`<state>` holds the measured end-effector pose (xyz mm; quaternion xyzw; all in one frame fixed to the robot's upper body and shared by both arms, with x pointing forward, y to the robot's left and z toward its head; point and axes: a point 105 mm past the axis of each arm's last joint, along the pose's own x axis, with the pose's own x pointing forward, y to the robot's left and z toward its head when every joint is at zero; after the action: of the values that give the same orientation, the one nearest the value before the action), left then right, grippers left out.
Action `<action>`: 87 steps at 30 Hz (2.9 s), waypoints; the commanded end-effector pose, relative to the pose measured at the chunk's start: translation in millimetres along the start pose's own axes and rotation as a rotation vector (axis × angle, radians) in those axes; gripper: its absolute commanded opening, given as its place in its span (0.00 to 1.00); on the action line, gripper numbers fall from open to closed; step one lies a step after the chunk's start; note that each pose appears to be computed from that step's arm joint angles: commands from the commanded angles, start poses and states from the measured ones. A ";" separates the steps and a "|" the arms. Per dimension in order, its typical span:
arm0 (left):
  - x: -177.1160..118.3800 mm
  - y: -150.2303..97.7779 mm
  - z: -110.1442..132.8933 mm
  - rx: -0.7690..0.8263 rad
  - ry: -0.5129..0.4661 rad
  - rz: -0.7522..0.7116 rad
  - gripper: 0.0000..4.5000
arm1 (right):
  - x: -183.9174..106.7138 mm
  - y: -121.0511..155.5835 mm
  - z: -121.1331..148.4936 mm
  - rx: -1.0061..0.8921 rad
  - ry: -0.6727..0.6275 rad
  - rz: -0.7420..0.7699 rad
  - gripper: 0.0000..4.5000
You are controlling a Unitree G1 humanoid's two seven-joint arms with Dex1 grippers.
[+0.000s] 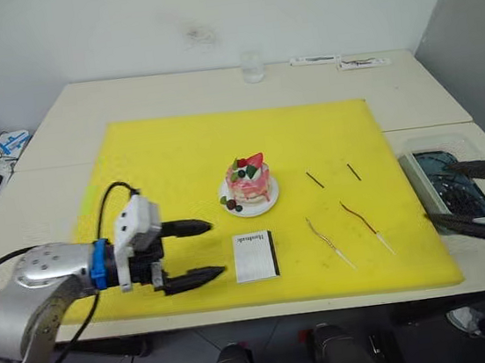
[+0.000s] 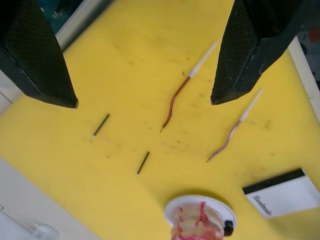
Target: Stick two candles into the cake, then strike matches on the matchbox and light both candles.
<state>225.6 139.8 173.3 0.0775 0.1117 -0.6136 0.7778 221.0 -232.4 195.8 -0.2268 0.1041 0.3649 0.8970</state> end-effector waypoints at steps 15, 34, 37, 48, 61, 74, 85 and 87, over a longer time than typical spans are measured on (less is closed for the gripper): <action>48.4 -18.1 26.9 0.029 -0.112 -0.163 1.00 | 42.5 40.6 -59.3 0.138 0.066 -0.179 0.99; 49.5 -17.1 25.3 0.018 -0.118 -0.135 1.00 | 48.1 54.1 -97.4 0.252 0.181 -0.175 0.78; 49.9 -16.7 24.4 0.012 -0.120 -0.129 1.00 | 47.1 58.4 -100.0 0.262 0.213 -0.154 0.54; 48.9 -7.6 17.6 -0.027 -0.109 -0.051 1.00 | 42.7 61.1 -92.9 0.334 0.188 -0.135 0.01; 35.1 7.9 -1.4 -0.382 -0.177 0.072 1.00 | 49.3 52.3 -20.7 0.397 -0.127 -0.013 0.01; 66.0 -8.5 50.8 -0.706 -0.506 -0.167 1.00 | 74.6 73.2 73.1 0.731 -0.463 0.351 0.01; 75.1 -8.6 72.4 -0.765 -0.651 -0.216 1.00 | 77.7 89.5 92.9 0.824 -0.466 0.469 0.01; 76.3 -8.5 73.1 -0.783 -0.666 -0.225 1.00 | 78.2 91.6 94.9 0.828 -0.466 0.480 0.01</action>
<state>243.1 49.0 214.5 -0.4189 0.1020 -0.5867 0.6855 219.7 -85.0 209.2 0.2656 0.1050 0.5129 0.8095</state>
